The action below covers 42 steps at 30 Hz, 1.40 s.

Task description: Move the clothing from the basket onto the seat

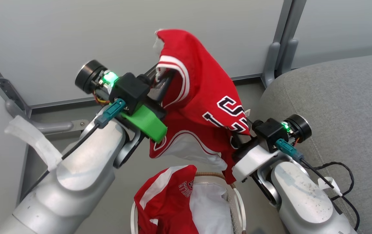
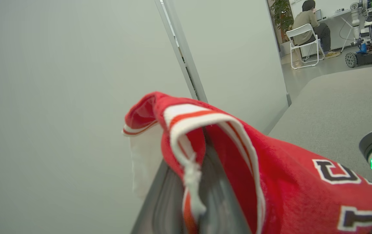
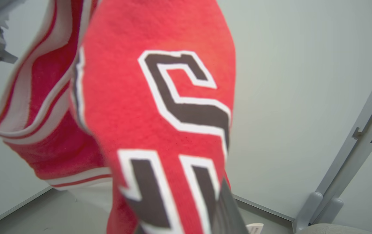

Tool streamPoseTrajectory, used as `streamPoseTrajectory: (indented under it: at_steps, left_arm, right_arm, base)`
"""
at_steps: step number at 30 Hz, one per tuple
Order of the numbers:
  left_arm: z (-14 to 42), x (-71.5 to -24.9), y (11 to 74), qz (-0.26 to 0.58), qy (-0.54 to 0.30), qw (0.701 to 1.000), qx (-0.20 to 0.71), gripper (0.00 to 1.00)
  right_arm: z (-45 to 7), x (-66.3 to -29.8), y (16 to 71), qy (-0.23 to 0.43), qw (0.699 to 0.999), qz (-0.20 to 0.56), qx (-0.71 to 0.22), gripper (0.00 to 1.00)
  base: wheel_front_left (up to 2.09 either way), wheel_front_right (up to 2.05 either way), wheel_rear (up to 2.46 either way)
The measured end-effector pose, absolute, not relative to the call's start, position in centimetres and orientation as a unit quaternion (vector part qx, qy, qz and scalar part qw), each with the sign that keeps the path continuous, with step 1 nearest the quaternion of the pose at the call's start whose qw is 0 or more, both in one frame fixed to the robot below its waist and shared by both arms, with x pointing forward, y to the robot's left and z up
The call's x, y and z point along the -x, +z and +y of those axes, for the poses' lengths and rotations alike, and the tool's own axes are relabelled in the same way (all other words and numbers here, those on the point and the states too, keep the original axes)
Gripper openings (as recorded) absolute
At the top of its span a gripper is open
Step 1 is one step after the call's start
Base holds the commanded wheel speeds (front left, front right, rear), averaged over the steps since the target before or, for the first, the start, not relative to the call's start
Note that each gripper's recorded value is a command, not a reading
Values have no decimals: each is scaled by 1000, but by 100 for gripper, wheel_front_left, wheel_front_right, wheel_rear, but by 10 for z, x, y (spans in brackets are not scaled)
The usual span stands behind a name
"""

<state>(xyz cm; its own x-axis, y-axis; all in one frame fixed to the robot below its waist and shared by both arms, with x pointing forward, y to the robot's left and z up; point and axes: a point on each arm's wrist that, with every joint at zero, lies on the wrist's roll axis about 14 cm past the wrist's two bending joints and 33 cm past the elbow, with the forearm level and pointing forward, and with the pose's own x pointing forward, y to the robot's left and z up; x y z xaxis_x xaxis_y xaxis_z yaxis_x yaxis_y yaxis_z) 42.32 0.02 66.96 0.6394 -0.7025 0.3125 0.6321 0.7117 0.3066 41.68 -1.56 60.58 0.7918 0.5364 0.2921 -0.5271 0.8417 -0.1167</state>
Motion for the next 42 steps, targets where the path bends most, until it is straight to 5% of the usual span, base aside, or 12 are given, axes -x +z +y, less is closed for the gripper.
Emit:
streamPoseTrajectory:
  at_steps: [15,42]
  left_arm:
    - [51,-415,543,-43,-273,960,42,100]
    - [25,-371,490,19,-273,956,105,100]
  right_arm:
    - [-56,-429,598,219,964,-150,-1,0]
    - [-131,-429,578,109,986,-129,9,0]
  base:
    - [0,0,0]
    - [0,0,0]
